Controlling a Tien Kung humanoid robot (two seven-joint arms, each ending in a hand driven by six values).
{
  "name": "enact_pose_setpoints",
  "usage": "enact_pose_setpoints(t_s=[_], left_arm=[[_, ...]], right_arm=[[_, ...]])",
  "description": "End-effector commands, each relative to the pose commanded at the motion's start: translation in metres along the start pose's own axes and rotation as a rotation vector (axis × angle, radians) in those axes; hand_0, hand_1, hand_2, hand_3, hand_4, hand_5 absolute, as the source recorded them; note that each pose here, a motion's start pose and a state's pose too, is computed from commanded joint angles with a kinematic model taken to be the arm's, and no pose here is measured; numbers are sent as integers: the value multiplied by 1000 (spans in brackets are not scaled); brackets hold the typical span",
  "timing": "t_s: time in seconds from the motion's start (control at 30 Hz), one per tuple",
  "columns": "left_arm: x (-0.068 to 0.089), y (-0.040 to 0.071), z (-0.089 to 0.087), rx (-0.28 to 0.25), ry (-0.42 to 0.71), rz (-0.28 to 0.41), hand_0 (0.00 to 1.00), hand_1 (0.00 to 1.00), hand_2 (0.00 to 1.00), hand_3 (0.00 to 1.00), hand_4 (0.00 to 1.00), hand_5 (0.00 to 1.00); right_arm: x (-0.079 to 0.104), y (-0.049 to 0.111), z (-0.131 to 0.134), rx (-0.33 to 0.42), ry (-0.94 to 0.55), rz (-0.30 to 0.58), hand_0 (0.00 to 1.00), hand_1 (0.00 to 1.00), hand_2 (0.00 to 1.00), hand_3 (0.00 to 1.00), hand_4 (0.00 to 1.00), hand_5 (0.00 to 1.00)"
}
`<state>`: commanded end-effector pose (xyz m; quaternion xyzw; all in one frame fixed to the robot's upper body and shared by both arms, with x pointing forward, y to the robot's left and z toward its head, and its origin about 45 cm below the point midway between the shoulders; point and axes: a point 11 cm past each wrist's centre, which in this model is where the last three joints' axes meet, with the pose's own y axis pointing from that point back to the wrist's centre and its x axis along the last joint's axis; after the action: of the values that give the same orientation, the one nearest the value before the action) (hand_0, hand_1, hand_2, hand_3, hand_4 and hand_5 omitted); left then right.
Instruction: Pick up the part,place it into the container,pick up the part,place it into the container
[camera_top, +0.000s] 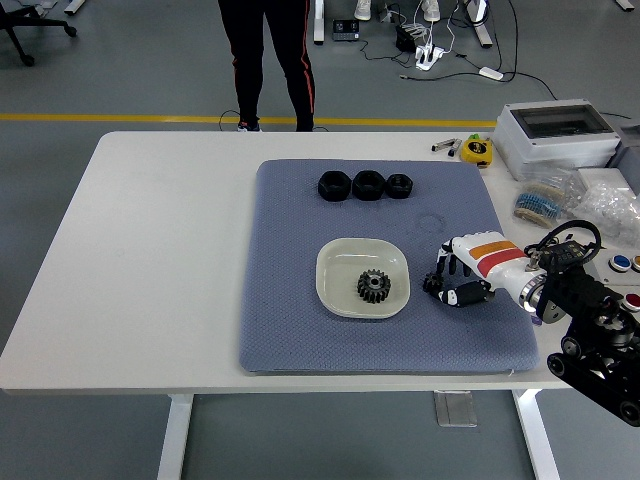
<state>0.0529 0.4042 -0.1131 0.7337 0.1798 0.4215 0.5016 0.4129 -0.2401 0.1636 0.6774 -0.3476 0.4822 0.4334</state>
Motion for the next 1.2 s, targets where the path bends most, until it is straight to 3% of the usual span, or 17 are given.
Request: enact_pose_setpoints(t_s=[0.43, 0.77, 0.83, 1.2], left_arm=[[1, 0, 0, -1, -2, -2, 641, 628, 672, 612, 610, 658], [-1, 0, -3, 6, -9, -5, 642, 628, 671, 612, 610, 657], [-1, 0, -4, 8, -11, -5, 641, 628, 671, 612, 610, 657], [-1, 0, -6, 11, -20, -7, 642, 627, 670, 611, 611, 657]], right_arm=[[1, 0, -2, 9, -10, 1, 162, 298, 424, 469, 789, 363], [-7, 0, -4, 7, -31, -9, 140, 259, 401, 460, 807, 351], [-7, 0, -4, 8, -36, -5, 95, 236, 378, 454, 833, 334], [-4, 0, -2, -4, -68, 21, 87, 227, 369, 448, 826, 336]])
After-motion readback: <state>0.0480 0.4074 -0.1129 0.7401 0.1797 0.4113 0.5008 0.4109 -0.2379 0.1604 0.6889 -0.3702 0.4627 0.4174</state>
